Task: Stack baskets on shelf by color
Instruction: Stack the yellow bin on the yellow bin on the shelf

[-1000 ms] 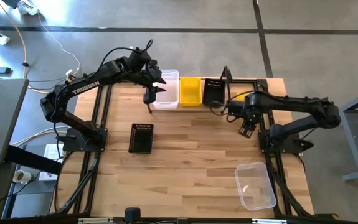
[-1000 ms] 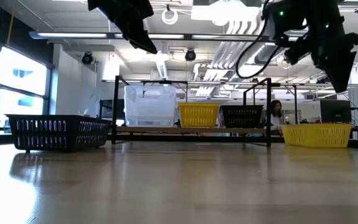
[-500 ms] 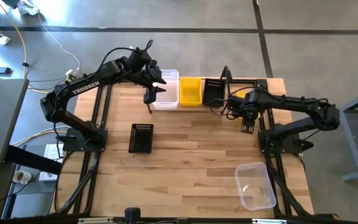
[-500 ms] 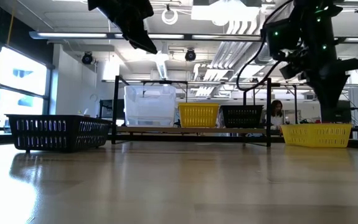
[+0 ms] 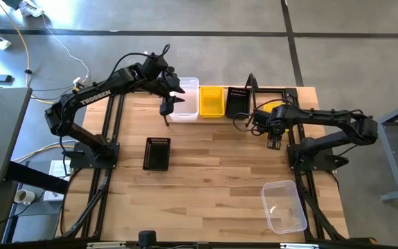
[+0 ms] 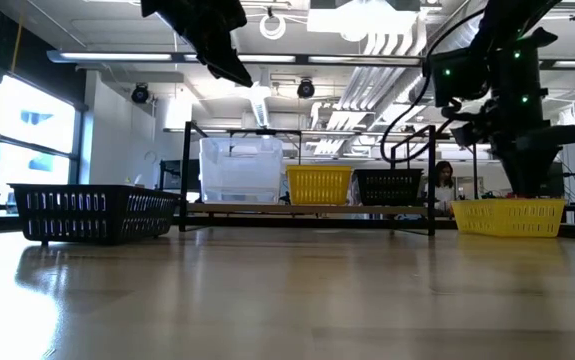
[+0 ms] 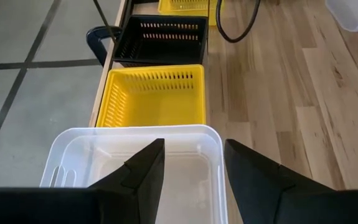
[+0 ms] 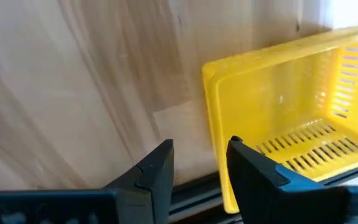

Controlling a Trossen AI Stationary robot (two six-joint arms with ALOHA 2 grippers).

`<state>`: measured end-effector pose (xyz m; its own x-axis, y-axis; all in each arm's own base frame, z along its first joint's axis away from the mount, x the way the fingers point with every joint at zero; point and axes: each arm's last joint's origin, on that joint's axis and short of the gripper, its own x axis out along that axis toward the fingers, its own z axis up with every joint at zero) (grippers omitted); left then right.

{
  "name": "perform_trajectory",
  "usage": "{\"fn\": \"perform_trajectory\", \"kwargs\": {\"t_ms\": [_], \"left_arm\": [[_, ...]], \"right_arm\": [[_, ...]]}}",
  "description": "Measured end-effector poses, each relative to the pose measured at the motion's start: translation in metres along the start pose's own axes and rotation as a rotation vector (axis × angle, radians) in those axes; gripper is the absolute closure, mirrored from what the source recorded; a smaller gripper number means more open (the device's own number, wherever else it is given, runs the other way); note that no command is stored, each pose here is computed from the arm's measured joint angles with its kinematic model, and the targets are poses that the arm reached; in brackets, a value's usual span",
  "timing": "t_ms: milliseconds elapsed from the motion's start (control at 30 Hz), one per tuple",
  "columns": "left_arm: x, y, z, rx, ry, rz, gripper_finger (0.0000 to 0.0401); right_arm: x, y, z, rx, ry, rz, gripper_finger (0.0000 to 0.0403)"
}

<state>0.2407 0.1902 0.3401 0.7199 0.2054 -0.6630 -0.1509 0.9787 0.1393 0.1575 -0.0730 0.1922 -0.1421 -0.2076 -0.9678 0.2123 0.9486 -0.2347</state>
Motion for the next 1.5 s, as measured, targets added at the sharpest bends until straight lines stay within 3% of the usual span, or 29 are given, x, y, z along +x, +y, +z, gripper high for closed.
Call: {"fn": "perform_trajectory", "kwargs": {"t_ms": [467,933,1067,1233,1500], "left_arm": [[0.000,0.000,0.000,0.026,0.002,0.003,0.0245],[0.000,0.000,0.000,0.067,0.005,0.008,0.0245],[0.000,0.000,0.000,0.069,0.006,0.009,0.0245],[0.000,0.000,0.000,0.070,0.006,0.009,0.0245],[0.000,0.000,0.000,0.070,0.006,0.009,0.0245]], "right_arm": [[0.008,0.001,0.009,-0.044,0.009,0.005,0.0269],[0.038,-0.010,0.023,-0.043,0.132,-0.002,0.0271],[0.039,-0.010,0.023,-0.040,0.146,0.002,0.0304],[0.036,-0.008,0.021,0.004,0.170,0.003,0.0391],[0.012,-0.004,0.027,0.045,0.201,0.022,0.0400]]}}
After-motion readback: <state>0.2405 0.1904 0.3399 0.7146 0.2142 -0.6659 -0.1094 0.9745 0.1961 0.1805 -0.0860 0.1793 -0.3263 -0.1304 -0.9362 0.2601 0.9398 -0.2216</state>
